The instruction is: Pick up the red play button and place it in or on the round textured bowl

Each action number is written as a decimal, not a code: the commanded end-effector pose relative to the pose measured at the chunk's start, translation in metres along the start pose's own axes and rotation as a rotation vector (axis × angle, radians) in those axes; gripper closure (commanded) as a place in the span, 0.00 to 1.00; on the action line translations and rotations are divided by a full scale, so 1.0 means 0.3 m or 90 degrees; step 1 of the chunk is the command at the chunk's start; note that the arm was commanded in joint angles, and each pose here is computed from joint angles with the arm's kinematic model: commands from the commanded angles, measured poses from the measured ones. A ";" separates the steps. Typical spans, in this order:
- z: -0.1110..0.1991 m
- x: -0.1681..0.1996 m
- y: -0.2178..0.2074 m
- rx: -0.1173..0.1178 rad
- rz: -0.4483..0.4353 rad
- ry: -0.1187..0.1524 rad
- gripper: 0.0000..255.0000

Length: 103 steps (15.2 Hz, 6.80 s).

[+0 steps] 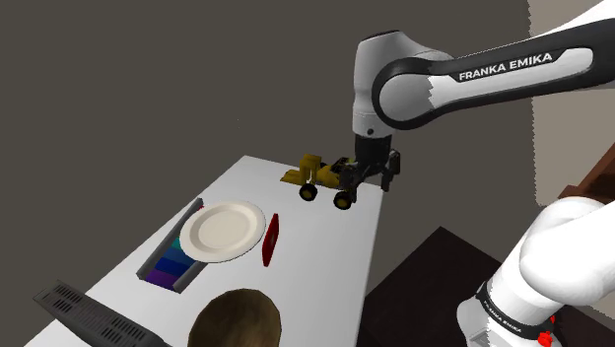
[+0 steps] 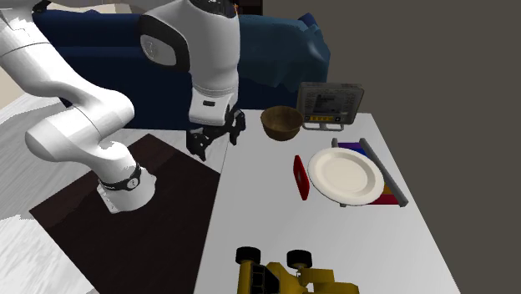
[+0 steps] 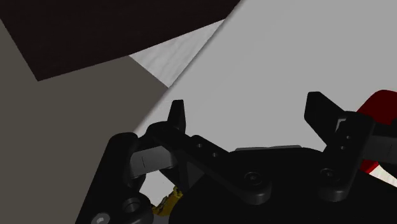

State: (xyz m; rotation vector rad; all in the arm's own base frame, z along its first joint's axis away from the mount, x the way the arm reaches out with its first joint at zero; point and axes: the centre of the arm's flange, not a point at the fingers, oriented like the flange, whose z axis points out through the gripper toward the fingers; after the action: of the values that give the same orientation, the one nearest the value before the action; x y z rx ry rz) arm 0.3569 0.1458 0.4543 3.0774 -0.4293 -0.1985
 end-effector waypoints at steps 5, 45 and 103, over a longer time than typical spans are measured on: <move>0.075 0.089 -0.216 0.021 0.104 0.009 0.00; 0.367 0.456 -0.683 0.070 0.352 0.031 1.00; -0.210 -0.392 -1.106 0.070 0.352 0.031 1.00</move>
State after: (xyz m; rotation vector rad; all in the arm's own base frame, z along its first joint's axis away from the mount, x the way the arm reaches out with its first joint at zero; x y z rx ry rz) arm 0.3430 0.4972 0.5207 2.9067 -1.2880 -0.0841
